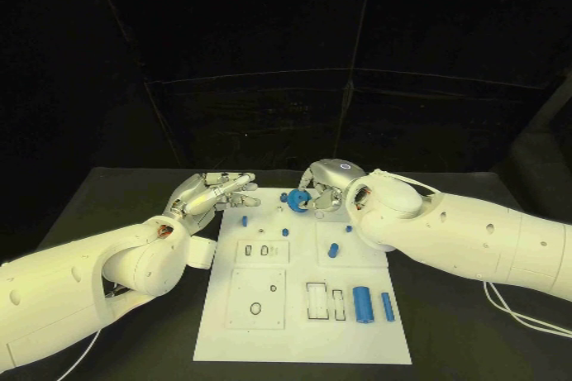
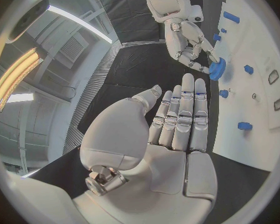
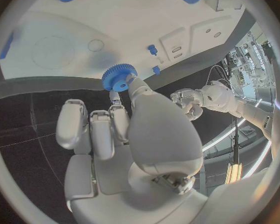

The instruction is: Assemble the parts on the task board

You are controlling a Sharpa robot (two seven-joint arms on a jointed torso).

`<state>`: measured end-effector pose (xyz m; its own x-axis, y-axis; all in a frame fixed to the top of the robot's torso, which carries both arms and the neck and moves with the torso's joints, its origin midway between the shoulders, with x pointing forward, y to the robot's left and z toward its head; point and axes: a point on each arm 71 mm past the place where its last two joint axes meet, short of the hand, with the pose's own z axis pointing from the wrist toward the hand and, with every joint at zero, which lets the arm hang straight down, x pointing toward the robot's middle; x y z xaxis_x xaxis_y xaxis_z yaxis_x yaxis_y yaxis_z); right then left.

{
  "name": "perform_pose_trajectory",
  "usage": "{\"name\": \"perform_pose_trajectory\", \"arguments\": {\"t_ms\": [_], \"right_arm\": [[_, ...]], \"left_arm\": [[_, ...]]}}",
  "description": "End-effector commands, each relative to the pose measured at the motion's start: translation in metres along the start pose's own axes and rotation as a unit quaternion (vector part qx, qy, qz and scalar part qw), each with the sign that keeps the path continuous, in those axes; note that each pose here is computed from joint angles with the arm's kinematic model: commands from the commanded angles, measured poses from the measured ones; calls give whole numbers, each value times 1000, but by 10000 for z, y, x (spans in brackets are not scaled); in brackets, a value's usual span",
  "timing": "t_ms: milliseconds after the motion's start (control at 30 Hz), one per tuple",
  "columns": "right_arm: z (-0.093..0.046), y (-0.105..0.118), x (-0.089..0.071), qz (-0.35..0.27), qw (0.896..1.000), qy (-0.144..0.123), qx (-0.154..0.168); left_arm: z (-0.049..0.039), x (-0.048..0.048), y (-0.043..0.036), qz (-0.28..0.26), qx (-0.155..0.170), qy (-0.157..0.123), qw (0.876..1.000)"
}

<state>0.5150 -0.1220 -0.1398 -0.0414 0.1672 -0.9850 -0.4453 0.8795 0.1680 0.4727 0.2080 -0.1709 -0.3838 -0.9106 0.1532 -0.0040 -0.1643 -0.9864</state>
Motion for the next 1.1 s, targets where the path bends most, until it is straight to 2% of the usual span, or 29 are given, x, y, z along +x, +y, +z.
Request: {"name": "perform_pose_trajectory", "arguments": {"t_ms": [33,533,1100], "right_arm": [[64,88,-15,-24,999,-17,-18],[314,343,172,-44,998,13,-31],[342,389,279,-56,997,43,-31]], "left_arm": [[3,8,-13,0,3,9,1000],[19,19,-11,0,4,9,1000],[27,25,-8,0,3,9,1000]]}}
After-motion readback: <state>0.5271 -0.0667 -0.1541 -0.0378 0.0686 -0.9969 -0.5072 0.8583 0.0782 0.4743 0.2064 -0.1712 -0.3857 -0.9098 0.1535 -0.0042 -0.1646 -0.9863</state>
